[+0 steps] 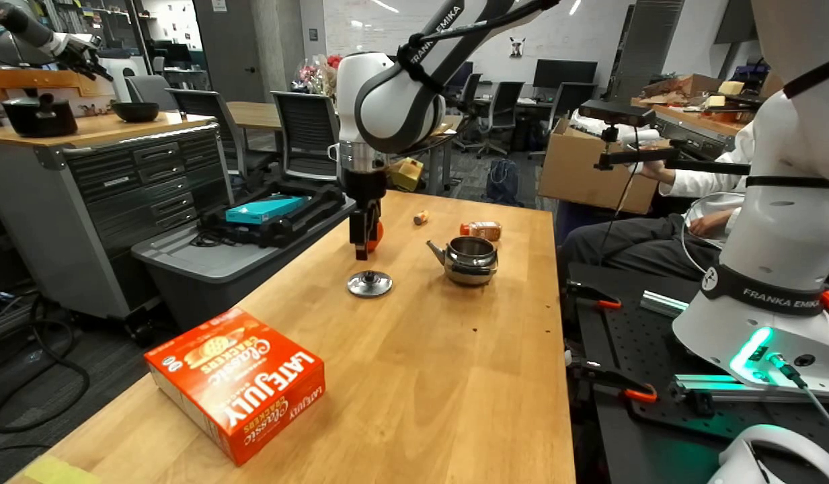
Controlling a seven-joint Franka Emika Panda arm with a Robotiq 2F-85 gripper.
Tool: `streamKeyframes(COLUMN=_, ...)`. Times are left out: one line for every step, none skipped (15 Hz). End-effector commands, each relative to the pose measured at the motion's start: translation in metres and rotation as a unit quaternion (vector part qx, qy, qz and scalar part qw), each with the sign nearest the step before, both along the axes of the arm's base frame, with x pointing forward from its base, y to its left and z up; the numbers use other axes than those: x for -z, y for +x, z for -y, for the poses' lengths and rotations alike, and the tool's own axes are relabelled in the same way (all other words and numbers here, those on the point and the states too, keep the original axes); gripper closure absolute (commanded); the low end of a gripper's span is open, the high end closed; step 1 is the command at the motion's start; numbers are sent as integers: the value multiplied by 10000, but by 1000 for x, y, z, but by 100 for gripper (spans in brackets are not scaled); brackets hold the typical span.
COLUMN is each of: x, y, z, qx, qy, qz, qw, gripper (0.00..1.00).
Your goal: Cover the kettle with the lid on the table
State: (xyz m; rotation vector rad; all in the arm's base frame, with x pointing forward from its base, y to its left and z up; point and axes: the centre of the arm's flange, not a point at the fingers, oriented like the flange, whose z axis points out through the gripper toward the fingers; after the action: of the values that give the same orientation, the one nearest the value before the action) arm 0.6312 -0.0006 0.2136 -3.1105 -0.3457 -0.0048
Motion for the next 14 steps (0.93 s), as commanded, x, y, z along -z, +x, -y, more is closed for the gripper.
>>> streamKeyframes(x=11, y=13, z=6, qx=-77, qy=-34, qz=71, qw=9999, gripper=0)
streamKeyframes(x=14, y=13, z=7, qx=-90, qy=-36, qz=63, qw=9999, gripper=0)
streamKeyframes(x=17, y=13, z=7, qx=-104, qy=-41, qz=55, qw=9999, gripper=0)
streamKeyframes(x=20, y=13, z=7, qx=-115, qy=-42, qz=62, qw=9999, gripper=0)
streamKeyframes(x=23, y=13, z=7, qx=-120, qy=-43, qz=59, qw=9999, gripper=0)
streamKeyframes(x=26, y=14, z=6, qx=-134, qy=-53, qz=48, qw=9999, gripper=0)
streamKeyframes(x=29, y=14, z=6, qx=-156, qy=-56, qz=37, qw=9999, gripper=0)
streamKeyframes(x=32, y=14, z=5, qx=-172, qy=-67, qz=21, qw=9998, gripper=0)
streamKeyframes(x=34, y=14, z=5, qx=-188, qy=-82, qz=9, qw=9998, gripper=0)
streamKeyframes(x=36, y=14, z=5, qx=-205, qy=-102, qz=-3, qw=9997, gripper=0)
streamKeyframes(x=38, y=14, z=5, qx=-225, qy=-115, qz=-19, qw=9997, gripper=0)
streamKeyframes(x=40, y=14, z=5, qx=-235, qy=-126, qz=-32, qw=9996, gripper=0)
streamKeyframes(x=41, y=14, z=4, qx=-249, qy=-133, qz=-54, qw=9996, gripper=0)
streamKeyframes(x=43, y=14, z=4, qx=-260, qy=-138, qz=-70, qw=9995, gripper=0)
